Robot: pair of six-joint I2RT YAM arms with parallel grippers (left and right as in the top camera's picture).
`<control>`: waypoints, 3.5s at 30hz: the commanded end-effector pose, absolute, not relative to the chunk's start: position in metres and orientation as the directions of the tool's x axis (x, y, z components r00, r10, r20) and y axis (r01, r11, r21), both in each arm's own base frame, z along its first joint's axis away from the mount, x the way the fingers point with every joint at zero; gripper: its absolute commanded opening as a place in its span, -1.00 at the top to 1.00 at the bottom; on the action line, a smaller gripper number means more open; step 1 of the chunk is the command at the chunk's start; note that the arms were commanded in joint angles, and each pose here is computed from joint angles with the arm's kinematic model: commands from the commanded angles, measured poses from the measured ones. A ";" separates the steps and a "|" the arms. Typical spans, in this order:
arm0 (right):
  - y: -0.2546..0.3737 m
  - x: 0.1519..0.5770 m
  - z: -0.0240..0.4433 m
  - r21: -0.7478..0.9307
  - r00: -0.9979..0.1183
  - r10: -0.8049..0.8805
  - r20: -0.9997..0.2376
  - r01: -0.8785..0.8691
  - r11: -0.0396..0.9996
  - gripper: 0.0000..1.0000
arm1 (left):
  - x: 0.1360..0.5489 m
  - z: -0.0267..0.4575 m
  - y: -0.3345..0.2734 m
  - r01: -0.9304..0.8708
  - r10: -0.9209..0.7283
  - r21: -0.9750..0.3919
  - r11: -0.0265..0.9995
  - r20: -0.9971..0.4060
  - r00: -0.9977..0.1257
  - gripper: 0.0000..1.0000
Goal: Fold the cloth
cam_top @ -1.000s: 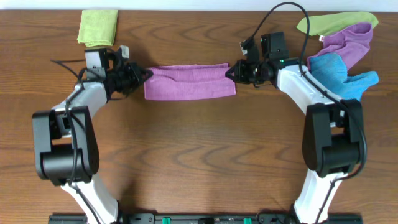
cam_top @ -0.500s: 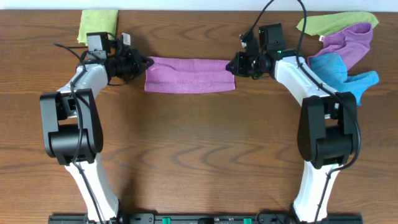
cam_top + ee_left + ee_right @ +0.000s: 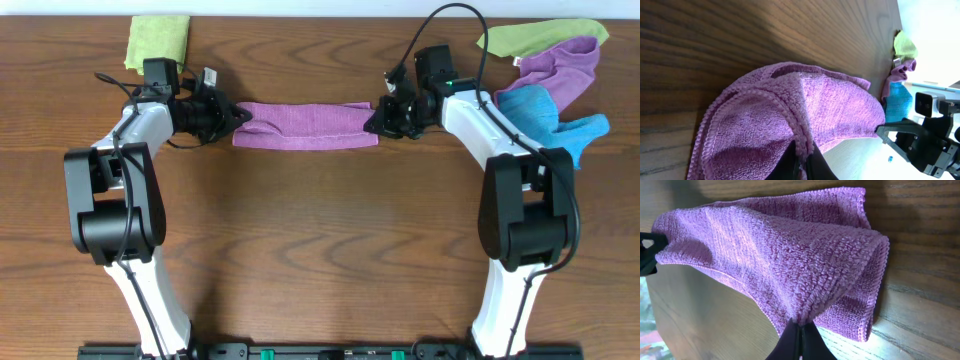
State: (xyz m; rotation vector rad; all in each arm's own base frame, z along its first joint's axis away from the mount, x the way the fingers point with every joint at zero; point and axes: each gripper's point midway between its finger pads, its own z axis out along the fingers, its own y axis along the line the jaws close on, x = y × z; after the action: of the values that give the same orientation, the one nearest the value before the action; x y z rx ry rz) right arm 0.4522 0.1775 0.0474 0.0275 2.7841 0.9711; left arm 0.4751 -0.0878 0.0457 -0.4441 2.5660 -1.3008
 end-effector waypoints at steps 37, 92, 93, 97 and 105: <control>0.177 0.477 0.090 0.307 -0.944 -0.067 -0.324 -0.173 0.936 0.97 | 0.489 0.075 -0.085 0.067 0.069 0.019 0.998 -0.398 -0.915 0.88; 0.173 0.471 0.020 0.714 -0.992 -0.048 -0.121 -0.120 0.690 -0.96 | 0.467 -0.019 -0.099 0.090 0.079 -0.042 0.995 -0.205 -0.976 0.88; 0.174 0.470 0.016 0.714 -0.992 -0.049 -0.112 -0.115 0.691 -0.96 | 0.467 -0.019 -0.099 0.090 0.079 -0.042 0.995 -0.205 -0.976 0.88; 0.177 0.464 -0.004 0.716 -0.997 -0.047 -0.060 -0.075 0.694 -0.95 | 0.467 -0.019 -0.099 0.090 0.079 -0.041 0.995 -0.204 -0.976 0.88; 0.174 0.459 -0.025 0.712 -0.999 -0.033 -0.008 -0.029 0.702 -0.85 | 0.467 -0.019 -0.099 0.090 0.079 -0.041 0.995 -0.204 -0.976 0.88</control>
State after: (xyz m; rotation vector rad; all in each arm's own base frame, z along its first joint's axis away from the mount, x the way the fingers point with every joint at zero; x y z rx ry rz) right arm 0.4746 0.1790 0.0271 -0.1250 2.7603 1.2920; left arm 0.4795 -0.0920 0.0016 0.1100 2.8710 -0.0266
